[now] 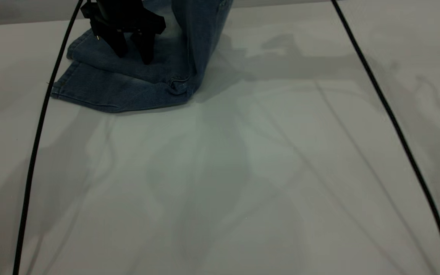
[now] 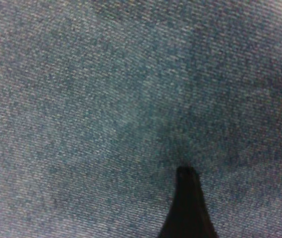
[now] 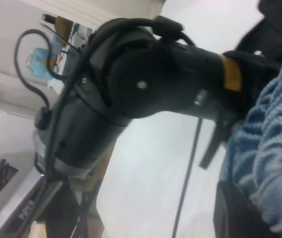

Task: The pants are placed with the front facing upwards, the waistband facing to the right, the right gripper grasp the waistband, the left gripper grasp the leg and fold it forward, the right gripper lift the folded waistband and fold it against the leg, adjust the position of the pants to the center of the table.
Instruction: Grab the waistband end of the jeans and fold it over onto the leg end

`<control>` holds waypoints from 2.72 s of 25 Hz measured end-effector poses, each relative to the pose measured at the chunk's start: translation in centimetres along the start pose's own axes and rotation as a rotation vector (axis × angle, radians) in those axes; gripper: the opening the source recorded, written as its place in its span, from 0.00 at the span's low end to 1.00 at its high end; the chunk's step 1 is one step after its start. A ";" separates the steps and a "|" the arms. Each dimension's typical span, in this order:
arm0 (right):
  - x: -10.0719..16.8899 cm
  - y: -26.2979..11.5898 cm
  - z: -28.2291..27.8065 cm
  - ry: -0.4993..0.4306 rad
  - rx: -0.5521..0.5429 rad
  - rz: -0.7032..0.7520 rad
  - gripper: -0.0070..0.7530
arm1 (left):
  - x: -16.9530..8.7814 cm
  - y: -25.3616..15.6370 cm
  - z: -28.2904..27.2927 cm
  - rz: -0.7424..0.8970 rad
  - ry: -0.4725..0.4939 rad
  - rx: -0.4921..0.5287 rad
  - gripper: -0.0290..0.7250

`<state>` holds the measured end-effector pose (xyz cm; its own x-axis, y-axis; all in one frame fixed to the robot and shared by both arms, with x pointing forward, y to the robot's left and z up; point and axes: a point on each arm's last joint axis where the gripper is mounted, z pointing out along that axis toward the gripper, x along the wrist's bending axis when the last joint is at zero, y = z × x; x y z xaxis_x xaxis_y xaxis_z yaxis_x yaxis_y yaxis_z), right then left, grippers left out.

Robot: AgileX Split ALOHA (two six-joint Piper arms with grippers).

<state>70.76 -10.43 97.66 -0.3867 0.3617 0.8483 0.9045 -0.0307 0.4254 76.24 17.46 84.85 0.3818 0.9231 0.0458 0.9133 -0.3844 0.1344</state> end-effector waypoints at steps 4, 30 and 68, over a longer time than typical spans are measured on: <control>0.8 -0.1 0.8 0.004 0.006 -0.007 0.16 | 0.0 0.0 0.0 0.000 -0.001 0.000 0.67; 1.0 -0.4 1.3 0.011 0.020 -0.013 0.16 | 1.0 0.5 -21.2 0.053 0.116 -0.375 0.67; 0.8 -3.9 11.3 -0.045 -0.150 -0.073 0.25 | 0.0 -5.0 -37.9 0.087 0.143 -0.708 0.67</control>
<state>68.94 0.49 93.17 -0.4387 0.4096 0.7999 0.8362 -0.1400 0.5303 66.36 19.76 121.67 0.3828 0.9001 0.2081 0.5514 -0.4033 0.7302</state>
